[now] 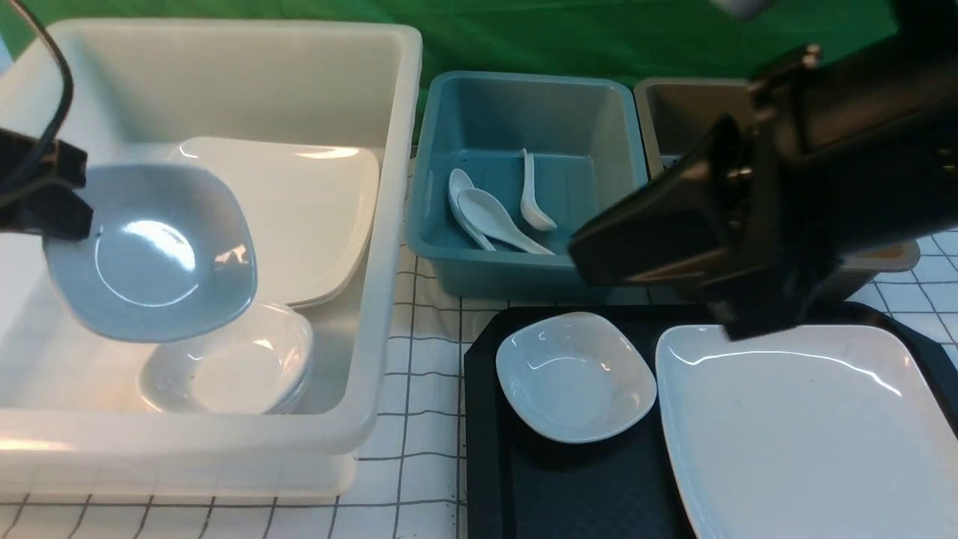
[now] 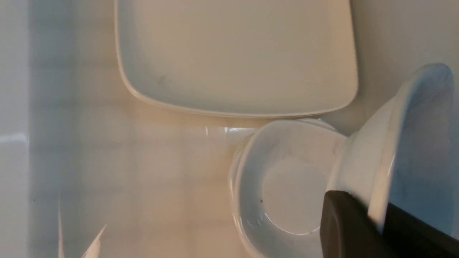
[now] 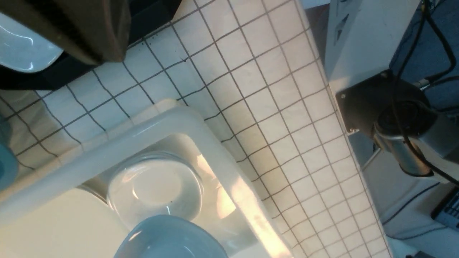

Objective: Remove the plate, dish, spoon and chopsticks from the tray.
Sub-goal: Use the left arm to put the small plate into the large storage box on the left, then use the left arm to grab a small plate from the dinner plate

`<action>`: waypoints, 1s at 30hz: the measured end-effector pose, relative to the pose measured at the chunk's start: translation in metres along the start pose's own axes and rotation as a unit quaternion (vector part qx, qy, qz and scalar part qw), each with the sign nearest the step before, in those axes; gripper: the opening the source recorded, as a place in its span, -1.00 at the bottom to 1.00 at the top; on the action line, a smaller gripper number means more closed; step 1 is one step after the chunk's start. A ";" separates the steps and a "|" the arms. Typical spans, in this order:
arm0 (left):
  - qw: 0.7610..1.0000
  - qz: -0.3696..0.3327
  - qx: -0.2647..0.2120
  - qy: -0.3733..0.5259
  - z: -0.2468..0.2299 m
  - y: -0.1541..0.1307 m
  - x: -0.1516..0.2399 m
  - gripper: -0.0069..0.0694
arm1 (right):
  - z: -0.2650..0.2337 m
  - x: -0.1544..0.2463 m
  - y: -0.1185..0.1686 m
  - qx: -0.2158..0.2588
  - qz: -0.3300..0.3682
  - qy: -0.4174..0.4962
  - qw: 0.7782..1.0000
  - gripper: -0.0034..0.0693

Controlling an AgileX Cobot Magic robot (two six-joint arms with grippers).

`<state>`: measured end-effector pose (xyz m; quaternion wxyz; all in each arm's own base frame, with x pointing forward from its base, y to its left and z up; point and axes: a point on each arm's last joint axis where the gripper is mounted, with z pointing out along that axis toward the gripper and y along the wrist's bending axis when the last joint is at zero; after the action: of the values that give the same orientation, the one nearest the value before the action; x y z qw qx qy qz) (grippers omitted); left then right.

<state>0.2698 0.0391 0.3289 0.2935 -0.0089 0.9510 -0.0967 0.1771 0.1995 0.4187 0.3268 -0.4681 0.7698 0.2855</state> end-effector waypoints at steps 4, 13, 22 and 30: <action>0.998 0.015 0.023 0.051 0.034 0.002 0.015 -0.78 | 0.027 -0.016 0.012 -0.025 -0.023 0.013 0.999 -0.90; 0.996 0.011 0.021 0.091 0.082 0.011 0.017 -0.31 | 0.042 -0.025 0.016 -0.028 -0.031 0.003 0.999 -0.90; 0.994 -0.008 -0.066 0.082 0.039 0.016 -0.005 0.17 | 0.039 -0.017 -0.001 0.064 -0.036 0.055 0.996 -0.90; 0.993 0.111 0.033 0.021 -0.002 -0.076 -0.011 -0.60 | 0.012 0.004 -0.036 0.224 -0.031 0.172 0.959 -0.90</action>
<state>0.2745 -0.0348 0.3508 0.2824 0.1084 0.9484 -0.0946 0.2109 0.1916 0.4032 0.2944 -0.4485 0.8438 0.0111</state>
